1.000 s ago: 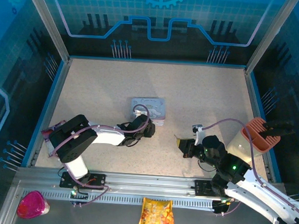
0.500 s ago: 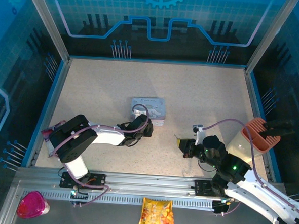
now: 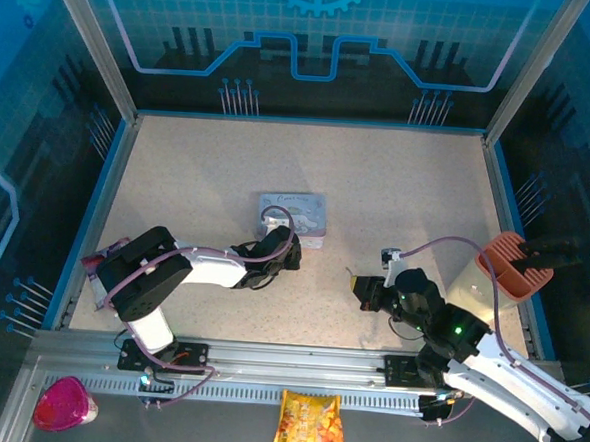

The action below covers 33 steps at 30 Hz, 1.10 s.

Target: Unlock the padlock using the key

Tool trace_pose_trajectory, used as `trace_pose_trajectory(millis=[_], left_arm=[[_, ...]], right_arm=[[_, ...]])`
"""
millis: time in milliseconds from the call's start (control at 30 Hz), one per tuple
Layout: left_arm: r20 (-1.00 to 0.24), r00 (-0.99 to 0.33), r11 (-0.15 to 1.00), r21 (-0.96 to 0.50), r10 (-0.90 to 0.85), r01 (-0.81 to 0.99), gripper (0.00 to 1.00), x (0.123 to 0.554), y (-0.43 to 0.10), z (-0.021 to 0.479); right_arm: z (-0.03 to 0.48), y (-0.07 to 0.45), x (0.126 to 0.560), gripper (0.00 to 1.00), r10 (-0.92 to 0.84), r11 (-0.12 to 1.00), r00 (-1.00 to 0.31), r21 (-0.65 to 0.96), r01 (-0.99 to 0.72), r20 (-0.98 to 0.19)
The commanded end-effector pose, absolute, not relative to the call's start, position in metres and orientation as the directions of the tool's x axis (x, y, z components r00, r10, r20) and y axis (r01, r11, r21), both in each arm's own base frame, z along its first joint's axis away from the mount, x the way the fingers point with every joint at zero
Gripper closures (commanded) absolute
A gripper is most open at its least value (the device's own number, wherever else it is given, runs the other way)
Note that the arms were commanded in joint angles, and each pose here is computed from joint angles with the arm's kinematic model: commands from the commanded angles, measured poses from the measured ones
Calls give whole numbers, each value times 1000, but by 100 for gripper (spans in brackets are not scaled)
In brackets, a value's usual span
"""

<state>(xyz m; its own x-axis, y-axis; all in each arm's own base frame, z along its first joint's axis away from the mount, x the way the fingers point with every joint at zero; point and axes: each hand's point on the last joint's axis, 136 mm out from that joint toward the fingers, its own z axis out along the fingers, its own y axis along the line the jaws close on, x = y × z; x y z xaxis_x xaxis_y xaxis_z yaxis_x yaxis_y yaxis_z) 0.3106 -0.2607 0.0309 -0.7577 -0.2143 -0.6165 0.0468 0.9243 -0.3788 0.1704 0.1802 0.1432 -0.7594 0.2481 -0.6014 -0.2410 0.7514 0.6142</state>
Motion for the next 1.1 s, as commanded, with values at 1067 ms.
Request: trace_pose_trajectory(millis=[1067], left_arm=[[-477, -824, 834, -552, -304, 12, 87, 303, -289, 66]], right_arm=[[90, 215, 169, 100, 271, 689, -905, 723, -56, -328]])
